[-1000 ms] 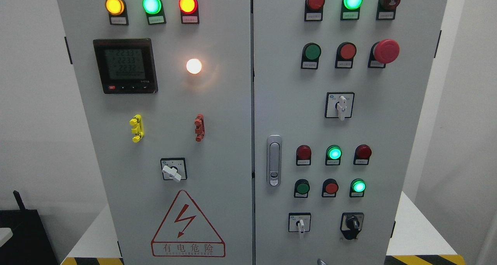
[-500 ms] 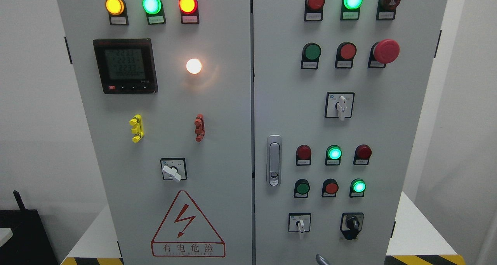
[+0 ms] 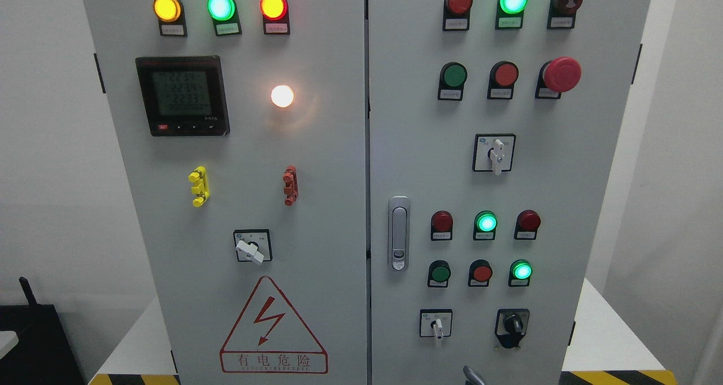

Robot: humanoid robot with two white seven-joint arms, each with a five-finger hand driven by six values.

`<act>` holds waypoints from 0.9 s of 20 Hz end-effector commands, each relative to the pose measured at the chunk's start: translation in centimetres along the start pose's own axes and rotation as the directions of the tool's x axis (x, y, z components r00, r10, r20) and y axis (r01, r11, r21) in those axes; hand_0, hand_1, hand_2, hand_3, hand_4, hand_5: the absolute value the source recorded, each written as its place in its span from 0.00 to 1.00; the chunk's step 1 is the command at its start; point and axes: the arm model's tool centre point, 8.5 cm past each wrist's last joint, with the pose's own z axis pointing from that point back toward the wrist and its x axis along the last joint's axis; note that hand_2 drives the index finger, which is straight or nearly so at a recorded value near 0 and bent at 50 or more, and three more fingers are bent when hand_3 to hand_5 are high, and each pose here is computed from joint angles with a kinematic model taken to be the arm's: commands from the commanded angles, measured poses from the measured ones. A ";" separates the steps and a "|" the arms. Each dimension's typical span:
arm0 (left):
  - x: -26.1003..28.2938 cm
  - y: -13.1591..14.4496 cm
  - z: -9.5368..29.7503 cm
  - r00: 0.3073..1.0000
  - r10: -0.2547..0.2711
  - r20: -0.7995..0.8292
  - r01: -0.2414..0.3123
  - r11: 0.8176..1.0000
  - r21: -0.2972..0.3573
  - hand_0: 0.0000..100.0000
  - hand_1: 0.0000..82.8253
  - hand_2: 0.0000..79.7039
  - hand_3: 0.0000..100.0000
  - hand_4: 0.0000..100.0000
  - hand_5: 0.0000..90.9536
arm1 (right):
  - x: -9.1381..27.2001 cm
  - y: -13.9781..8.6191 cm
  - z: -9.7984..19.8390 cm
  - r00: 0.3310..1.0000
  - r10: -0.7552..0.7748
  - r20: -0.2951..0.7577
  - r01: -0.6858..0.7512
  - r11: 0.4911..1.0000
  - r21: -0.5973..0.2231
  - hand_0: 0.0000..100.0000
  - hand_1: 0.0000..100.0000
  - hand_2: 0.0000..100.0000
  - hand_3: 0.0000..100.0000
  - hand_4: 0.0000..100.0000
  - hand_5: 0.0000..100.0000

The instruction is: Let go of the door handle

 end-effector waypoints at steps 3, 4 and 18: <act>-0.7 0.0 0.1 1.000 -0.013 -0.022 0.013 1.000 0.000 0.12 0.47 0.00 0.00 0.00 0.00 | 1.9 0.1 -1.2 0.966 0.232 0.115 -0.220 0.969 -0.109 0.42 0.33 0.00 0.79 0.89 1.00; -0.7 0.0 0.1 1.000 -0.013 -0.022 0.013 1.000 0.000 0.12 0.47 0.00 0.00 0.00 0.00 | 2.1 0.2 -1.4 0.955 0.265 0.133 -0.250 0.961 -0.119 0.39 0.36 0.00 0.86 0.94 1.00; -0.7 0.0 0.1 1.000 -0.013 -0.022 0.013 1.000 0.000 0.12 0.47 0.00 0.00 0.00 0.00 | 4.0 0.9 -5.4 0.666 0.711 0.224 -0.676 0.703 -0.221 0.30 0.37 0.02 1.00 1.00 1.00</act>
